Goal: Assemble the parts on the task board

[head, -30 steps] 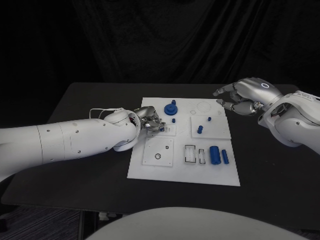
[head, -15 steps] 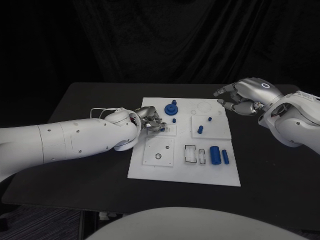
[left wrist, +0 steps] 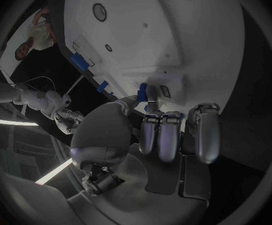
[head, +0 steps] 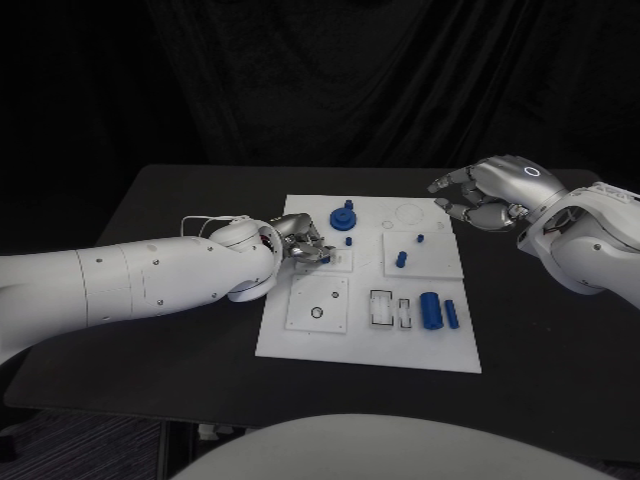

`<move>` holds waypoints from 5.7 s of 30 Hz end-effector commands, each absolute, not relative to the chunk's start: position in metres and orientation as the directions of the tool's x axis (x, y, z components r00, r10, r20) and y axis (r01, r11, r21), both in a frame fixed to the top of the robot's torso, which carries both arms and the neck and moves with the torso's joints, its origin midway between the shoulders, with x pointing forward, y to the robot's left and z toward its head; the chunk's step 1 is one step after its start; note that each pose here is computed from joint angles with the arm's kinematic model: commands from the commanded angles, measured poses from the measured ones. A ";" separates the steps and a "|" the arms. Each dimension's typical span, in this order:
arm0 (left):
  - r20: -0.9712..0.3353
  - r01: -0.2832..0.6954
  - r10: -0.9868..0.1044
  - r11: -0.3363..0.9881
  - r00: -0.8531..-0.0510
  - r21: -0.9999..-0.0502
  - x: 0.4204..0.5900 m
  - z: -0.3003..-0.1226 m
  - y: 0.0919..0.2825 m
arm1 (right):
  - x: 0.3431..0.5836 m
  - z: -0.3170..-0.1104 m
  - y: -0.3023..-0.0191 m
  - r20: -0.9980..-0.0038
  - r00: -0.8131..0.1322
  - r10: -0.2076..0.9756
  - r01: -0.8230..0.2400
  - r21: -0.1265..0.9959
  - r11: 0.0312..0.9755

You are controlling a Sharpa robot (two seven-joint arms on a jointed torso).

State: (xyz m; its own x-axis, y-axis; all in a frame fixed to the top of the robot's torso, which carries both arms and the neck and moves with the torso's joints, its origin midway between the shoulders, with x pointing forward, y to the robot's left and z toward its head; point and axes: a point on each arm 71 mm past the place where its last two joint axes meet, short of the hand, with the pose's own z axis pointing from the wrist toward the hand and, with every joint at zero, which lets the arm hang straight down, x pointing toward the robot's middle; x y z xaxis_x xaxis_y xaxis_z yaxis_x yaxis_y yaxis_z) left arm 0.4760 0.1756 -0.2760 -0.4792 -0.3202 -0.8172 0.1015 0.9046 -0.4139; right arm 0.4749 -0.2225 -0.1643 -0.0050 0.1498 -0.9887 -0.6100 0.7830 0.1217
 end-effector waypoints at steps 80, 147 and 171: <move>-0.816 0.142 -0.294 0.900 -0.497 -0.411 0.474 -0.258 0.191 | 0.475 -0.164 -0.230 -0.988 0.012 0.156 -0.578 0.120 0.807; -0.541 0.071 -0.011 0.989 -0.841 -0.130 0.548 -0.210 0.161 | 0.482 -0.165 -0.240 -0.989 0.025 0.144 -0.558 0.106 0.823; -0.541 0.114 -0.023 0.969 -0.841 -0.217 0.546 -0.219 0.150 | 0.481 -0.165 -0.239 -0.989 0.025 0.146 -0.558 0.108 0.823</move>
State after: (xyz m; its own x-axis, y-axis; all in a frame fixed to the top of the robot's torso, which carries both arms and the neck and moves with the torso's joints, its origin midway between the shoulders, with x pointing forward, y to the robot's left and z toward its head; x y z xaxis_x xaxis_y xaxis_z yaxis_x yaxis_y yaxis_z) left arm 0.5460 0.1533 -0.2186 -0.8408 -0.0225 -0.5408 0.0948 0.9776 -0.1881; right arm 0.4814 -0.2388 -0.1654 0.0148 0.1429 -0.9896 -0.5680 0.8157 0.1093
